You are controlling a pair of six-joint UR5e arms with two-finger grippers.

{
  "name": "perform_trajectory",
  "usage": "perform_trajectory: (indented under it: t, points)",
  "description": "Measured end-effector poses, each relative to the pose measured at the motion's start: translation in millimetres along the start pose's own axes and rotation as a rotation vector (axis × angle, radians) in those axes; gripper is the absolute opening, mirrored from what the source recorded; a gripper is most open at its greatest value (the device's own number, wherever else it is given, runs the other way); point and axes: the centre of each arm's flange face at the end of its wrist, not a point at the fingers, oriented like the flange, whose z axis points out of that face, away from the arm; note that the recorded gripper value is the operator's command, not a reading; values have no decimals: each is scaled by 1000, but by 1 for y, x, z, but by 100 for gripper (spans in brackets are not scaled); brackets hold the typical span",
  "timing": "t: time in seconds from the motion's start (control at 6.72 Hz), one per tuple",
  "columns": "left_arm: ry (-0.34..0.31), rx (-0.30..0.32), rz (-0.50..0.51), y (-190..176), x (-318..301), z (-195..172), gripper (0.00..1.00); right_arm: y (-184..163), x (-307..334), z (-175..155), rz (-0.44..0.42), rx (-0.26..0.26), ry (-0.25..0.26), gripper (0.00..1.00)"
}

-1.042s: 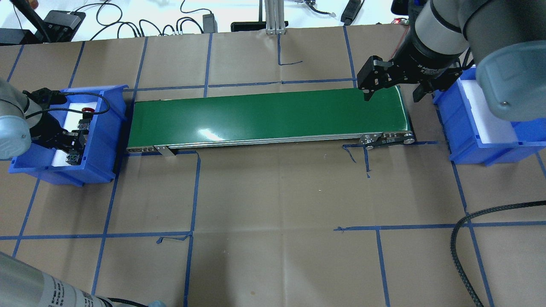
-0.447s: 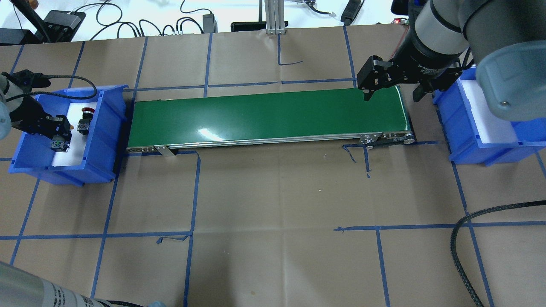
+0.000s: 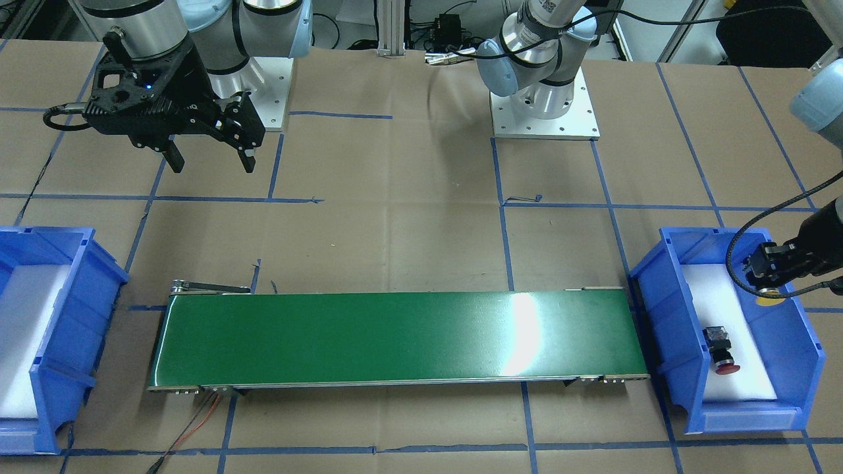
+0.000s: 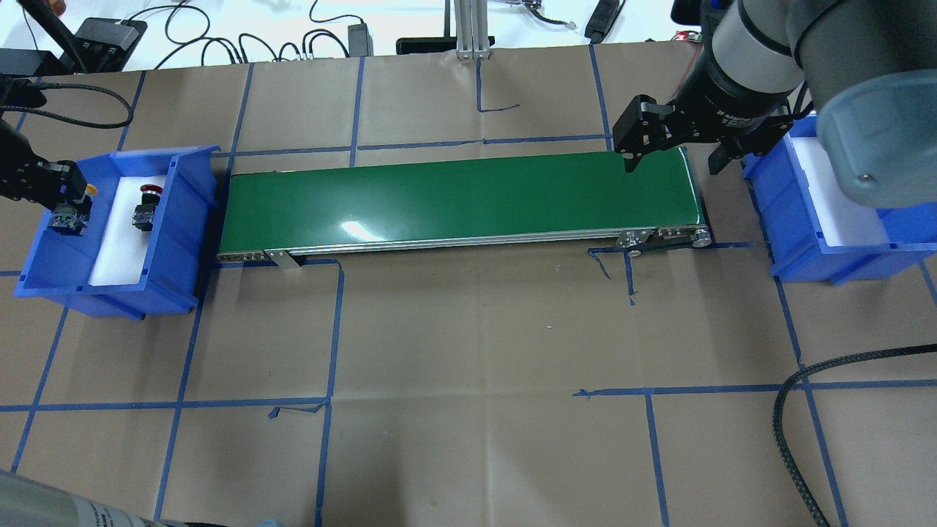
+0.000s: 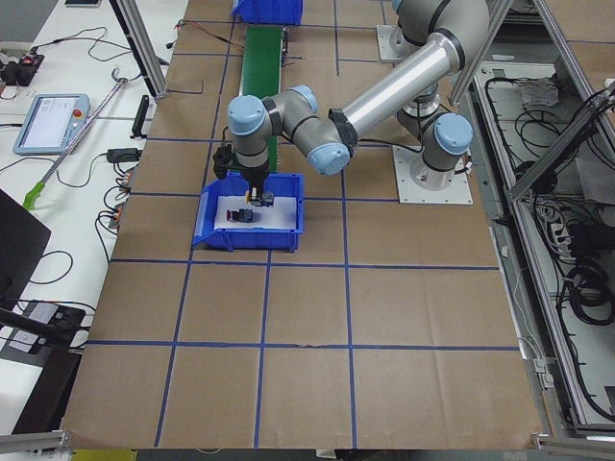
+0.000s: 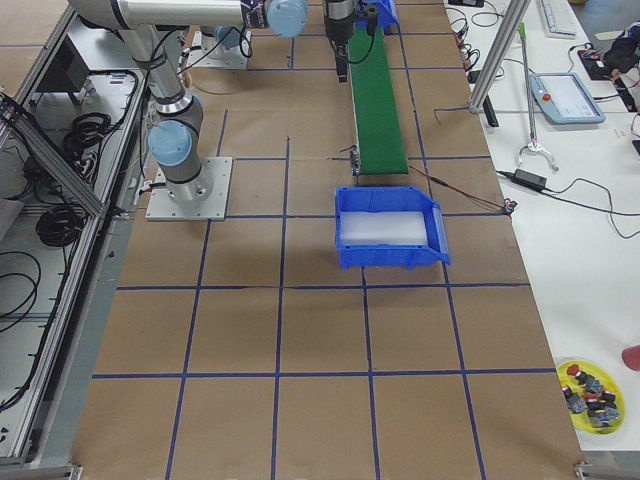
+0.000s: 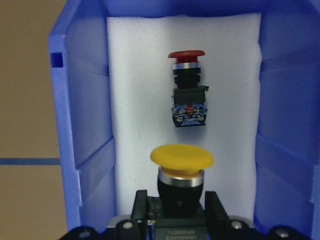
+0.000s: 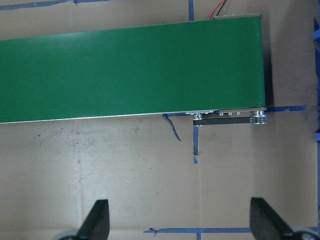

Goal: Transport two buttons from left to right
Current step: 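Lift the yellow button and lower it onto the conveyor belt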

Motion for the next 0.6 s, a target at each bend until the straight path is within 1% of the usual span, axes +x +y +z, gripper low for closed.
perform_trajectory:
  t: [0.15, 0.3, 0.6]
  points:
    - [1, 0, 7, -10, 15, -14, 5, 0, 0, 0, 0, 0, 0, 100]
    - [-5, 8, 14, -24, 44, -25, 5, 0, 0, 0, 0, 2, 0, 100]
    - [3, 13, -11, -47, 124, -28, 5, -1, 0, 0, 0, 4, 0, 100]
